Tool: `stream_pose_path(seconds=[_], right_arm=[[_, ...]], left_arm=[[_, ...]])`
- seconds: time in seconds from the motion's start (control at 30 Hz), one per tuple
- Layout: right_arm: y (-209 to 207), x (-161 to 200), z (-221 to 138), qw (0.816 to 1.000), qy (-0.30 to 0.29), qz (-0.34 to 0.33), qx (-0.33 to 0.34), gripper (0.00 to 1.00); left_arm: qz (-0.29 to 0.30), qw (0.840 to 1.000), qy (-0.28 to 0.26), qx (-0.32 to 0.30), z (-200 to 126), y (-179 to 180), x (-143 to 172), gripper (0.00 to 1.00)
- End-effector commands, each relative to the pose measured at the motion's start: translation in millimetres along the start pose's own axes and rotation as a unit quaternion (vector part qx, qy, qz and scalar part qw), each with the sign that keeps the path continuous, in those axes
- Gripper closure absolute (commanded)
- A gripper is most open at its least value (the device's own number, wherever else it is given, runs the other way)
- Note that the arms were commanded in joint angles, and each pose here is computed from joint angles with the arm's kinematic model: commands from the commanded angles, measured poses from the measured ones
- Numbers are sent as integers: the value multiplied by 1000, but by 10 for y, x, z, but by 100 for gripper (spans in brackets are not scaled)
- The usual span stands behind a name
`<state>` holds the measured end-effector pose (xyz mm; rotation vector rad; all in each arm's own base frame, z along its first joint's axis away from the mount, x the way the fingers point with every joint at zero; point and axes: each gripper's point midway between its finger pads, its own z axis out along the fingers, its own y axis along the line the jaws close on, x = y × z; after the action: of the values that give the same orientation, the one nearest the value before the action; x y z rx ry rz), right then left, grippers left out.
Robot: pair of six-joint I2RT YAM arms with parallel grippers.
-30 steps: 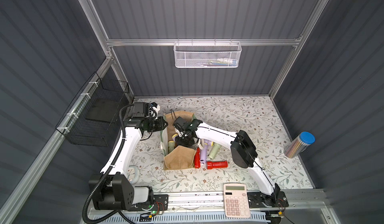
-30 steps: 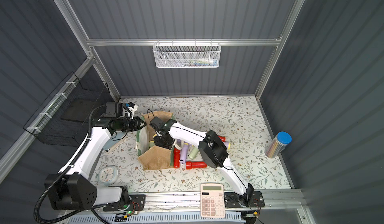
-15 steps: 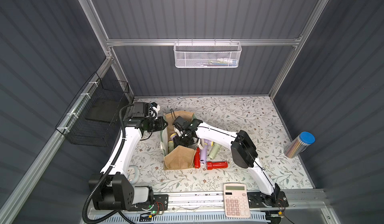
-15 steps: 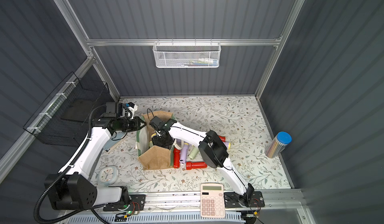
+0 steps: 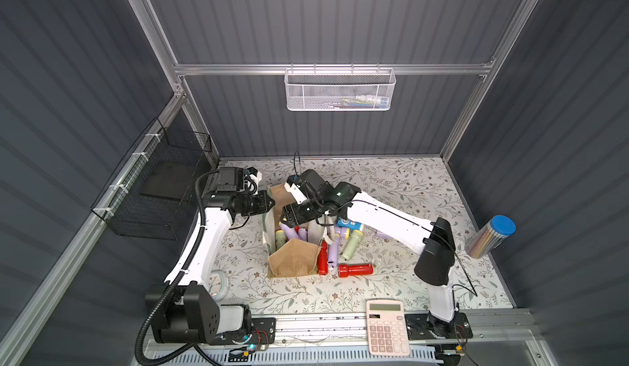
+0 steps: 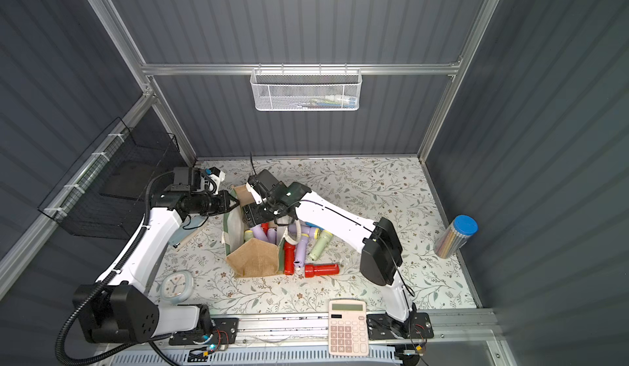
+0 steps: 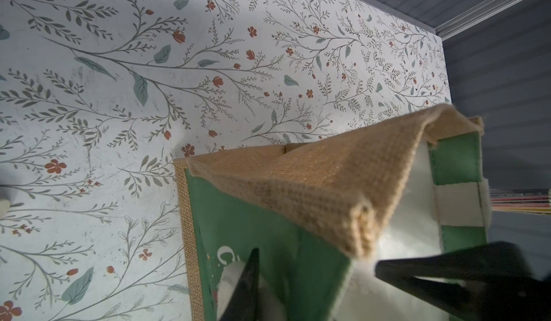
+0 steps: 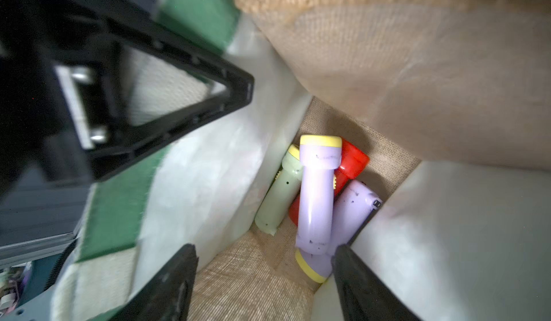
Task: Put the flashlights into the tote bags
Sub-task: Place the flashlight in the canvas bag.
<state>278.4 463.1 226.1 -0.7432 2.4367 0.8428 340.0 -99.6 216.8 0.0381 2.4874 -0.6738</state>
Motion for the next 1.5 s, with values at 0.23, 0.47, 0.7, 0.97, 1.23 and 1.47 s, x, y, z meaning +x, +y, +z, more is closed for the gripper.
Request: stream_pose_path(seconds=[0.23,0.47,0.7,0.97,1.23,1.47], right_arm=[[13,-241,-553,994,-100,-42,1,24],[-90,-272,-940,987,-148,-54,25,23],[-328,-181,-1286,981,-180,-22,66,22],[-684,210,-1538,979,-167,60,104,22],[-1371,798,-1945,937,-191,231,181,22],[-1738,1337,-1944,900,-171,356,182,25]], left_arm=[[3,1000,-5,2,-73,-31,-25,80],[3,1000,-6,0,-79,-23,-30,80],[2,1000,-5,-2,-73,-12,-32,80],[3,1000,-4,-4,-76,-8,-36,80],[3,1000,-6,-1,-84,-20,-42,80],[1,1000,-5,0,-74,-20,-37,80]])
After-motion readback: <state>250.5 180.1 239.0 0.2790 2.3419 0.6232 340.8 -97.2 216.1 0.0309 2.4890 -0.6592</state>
